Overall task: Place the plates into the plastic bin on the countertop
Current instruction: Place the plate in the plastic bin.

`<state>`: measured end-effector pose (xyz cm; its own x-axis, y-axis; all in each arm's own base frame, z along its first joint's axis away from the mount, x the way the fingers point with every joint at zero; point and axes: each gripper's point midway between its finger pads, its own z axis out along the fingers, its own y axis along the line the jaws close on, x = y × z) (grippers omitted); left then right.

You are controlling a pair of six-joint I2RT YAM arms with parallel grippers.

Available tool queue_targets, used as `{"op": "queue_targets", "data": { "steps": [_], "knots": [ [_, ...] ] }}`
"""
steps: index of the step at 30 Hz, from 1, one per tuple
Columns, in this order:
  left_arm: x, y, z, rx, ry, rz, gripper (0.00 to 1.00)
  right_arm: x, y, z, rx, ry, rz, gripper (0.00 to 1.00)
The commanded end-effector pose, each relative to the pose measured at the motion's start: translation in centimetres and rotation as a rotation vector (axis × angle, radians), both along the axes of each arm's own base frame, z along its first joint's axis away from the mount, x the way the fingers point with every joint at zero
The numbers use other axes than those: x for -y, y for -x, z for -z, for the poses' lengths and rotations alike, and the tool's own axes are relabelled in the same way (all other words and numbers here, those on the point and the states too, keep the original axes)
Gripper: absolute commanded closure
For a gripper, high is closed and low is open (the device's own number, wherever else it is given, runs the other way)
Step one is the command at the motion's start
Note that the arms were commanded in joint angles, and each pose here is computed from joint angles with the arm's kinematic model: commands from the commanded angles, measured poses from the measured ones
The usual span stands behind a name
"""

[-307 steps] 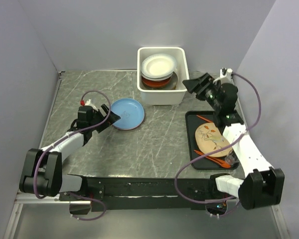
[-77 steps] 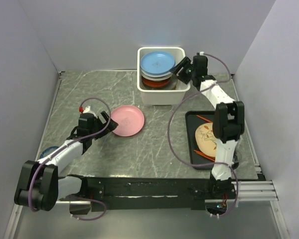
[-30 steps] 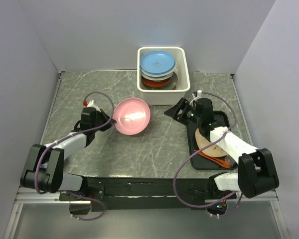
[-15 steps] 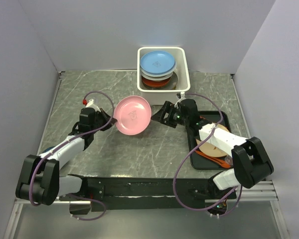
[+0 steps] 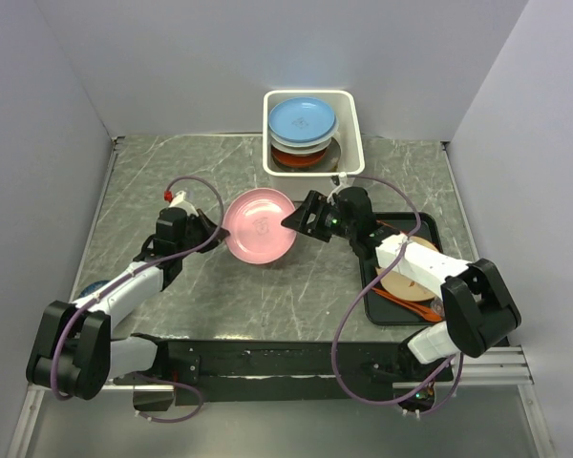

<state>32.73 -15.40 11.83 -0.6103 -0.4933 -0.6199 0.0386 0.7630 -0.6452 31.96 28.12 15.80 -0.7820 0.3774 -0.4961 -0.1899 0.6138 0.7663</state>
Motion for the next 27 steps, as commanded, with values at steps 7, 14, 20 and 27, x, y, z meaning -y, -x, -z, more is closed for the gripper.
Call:
{"op": "queue_targets", "data": {
  "steps": [7,14,20,27],
  "knots": [
    [2.1,-0.5,-3.9,0.113,0.070,0.092,0.99,-1.4,-0.8,-1.9,0.048,-0.094,-0.020,0.23],
    [2.3,-0.3,-4.0,0.116,0.068,0.101,0.99,-2.0,-0.6,-1.5,0.034,-0.122,-0.048,1.00],
    [1.5,-0.3,-4.5,0.129,0.041,0.060,0.78,-1.5,-0.9,-1.8,0.048,-0.090,-0.027,1.00],
    [-1.0,-0.2,-4.9,0.127,-0.026,-0.059,0.12,-0.8,-1.5,-3.0,0.080,-0.046,0.005,1.00]
  ]
}}
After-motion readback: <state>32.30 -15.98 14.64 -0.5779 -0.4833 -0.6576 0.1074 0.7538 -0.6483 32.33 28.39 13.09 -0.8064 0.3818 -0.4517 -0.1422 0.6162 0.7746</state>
